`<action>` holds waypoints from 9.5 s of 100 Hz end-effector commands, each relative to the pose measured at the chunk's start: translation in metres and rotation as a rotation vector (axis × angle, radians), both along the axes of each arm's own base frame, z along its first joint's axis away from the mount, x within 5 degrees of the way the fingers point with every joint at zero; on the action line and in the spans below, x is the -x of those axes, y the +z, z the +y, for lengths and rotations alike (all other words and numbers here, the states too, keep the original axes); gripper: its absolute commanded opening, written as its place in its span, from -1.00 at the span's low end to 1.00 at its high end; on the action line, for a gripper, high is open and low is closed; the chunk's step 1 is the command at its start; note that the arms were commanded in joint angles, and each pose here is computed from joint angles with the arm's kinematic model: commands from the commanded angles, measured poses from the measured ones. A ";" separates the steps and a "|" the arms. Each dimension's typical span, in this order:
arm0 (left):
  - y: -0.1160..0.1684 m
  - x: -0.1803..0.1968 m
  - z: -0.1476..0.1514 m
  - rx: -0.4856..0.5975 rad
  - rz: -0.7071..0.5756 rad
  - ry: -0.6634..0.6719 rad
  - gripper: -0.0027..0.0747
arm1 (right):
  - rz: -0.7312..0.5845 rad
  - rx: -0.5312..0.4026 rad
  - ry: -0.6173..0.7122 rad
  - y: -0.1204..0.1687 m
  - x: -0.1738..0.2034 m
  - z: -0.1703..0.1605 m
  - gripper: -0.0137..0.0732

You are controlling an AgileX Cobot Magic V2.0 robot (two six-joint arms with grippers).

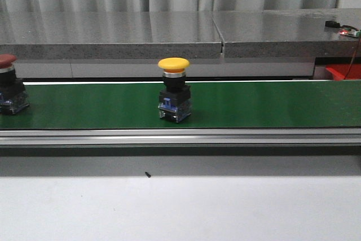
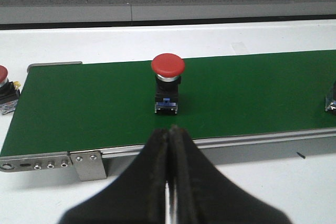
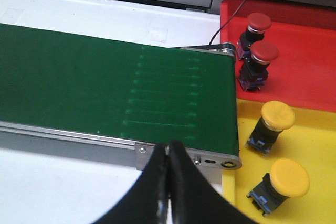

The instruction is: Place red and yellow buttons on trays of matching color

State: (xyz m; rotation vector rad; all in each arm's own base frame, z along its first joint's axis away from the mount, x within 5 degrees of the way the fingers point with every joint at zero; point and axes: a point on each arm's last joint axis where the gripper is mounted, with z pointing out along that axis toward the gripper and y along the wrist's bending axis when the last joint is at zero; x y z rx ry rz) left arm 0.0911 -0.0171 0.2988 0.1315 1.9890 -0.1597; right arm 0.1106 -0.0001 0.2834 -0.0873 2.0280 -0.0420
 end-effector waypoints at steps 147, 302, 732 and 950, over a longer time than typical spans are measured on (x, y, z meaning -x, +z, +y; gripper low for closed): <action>0.015 -0.002 -0.001 0.026 -0.099 -0.002 -0.98 | 0.558 -0.033 0.348 0.066 -0.165 0.114 0.77; 0.015 -0.002 -0.001 0.026 -0.099 -0.002 -0.98 | 0.579 -0.024 0.059 0.046 -0.165 0.039 -0.29; 0.015 -0.002 -0.001 0.026 -0.099 -0.002 -0.98 | 0.592 0.005 0.387 0.021 -0.201 0.096 0.63; 0.015 -0.002 -0.001 0.026 -0.099 -0.002 -0.98 | 0.332 -0.196 -0.421 0.064 -0.283 -0.160 -0.15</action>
